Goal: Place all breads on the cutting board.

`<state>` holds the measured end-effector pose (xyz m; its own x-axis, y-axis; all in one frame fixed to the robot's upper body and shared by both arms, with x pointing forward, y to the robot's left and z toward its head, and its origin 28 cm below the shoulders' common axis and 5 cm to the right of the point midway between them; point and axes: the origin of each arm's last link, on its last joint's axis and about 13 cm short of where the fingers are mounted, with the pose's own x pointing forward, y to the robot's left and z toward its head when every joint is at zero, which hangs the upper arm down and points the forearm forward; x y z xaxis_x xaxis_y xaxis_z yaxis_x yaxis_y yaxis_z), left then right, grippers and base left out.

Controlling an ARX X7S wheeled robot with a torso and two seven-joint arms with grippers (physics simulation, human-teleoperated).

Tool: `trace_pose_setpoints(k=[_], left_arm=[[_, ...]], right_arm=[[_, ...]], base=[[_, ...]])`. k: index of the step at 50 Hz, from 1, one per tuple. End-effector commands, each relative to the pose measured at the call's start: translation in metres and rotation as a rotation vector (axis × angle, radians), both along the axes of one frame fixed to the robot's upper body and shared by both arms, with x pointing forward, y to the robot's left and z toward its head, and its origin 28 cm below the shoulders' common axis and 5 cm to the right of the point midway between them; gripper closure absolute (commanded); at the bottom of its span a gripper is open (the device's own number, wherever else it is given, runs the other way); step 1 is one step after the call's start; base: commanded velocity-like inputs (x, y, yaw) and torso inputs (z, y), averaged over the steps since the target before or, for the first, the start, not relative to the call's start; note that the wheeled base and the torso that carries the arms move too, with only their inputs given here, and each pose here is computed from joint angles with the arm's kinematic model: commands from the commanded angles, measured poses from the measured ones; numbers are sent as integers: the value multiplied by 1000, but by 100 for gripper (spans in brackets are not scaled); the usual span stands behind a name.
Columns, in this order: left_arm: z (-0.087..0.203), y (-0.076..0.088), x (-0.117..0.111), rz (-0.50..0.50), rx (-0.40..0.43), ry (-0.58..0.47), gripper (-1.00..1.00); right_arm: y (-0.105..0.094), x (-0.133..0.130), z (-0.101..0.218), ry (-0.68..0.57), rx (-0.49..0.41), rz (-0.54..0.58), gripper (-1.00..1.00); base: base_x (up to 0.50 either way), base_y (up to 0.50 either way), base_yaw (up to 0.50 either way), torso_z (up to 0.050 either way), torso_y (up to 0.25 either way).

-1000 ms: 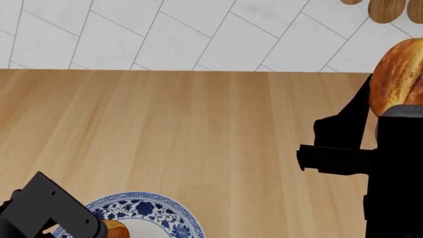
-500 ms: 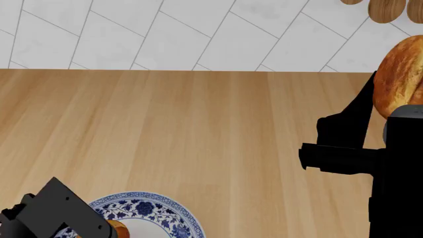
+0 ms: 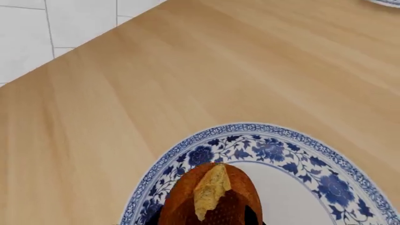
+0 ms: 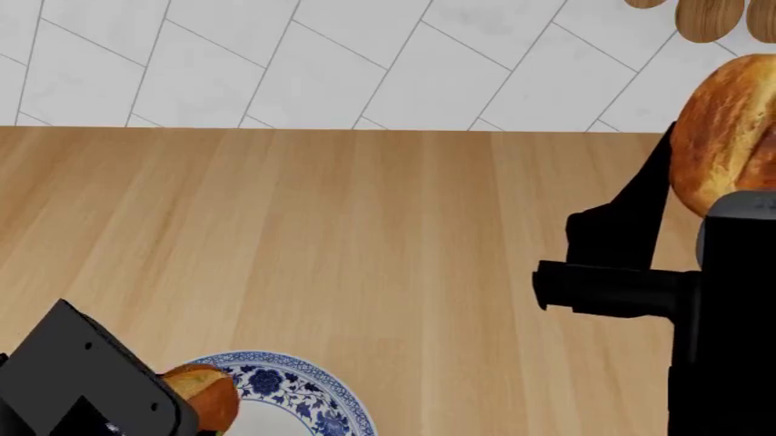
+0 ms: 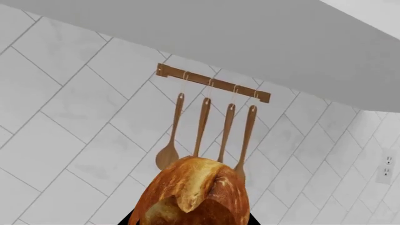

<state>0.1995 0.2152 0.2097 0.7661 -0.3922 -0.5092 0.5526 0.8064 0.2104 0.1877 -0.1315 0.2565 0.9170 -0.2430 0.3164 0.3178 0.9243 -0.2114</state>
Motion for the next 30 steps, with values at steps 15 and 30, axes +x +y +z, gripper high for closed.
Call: trace_pose_setpoints(k=[15, 30], left_arm=[[79, 13, -27, 81, -137, -363, 100], [91, 20, -31, 123, -191, -451, 100]], right_arm=[[4, 0, 0, 20, -34, 90, 100], [14, -4, 4, 13, -218, 133, 100]], base=[[0, 0, 0, 0, 0], [-3, 123, 0, 0, 1]])
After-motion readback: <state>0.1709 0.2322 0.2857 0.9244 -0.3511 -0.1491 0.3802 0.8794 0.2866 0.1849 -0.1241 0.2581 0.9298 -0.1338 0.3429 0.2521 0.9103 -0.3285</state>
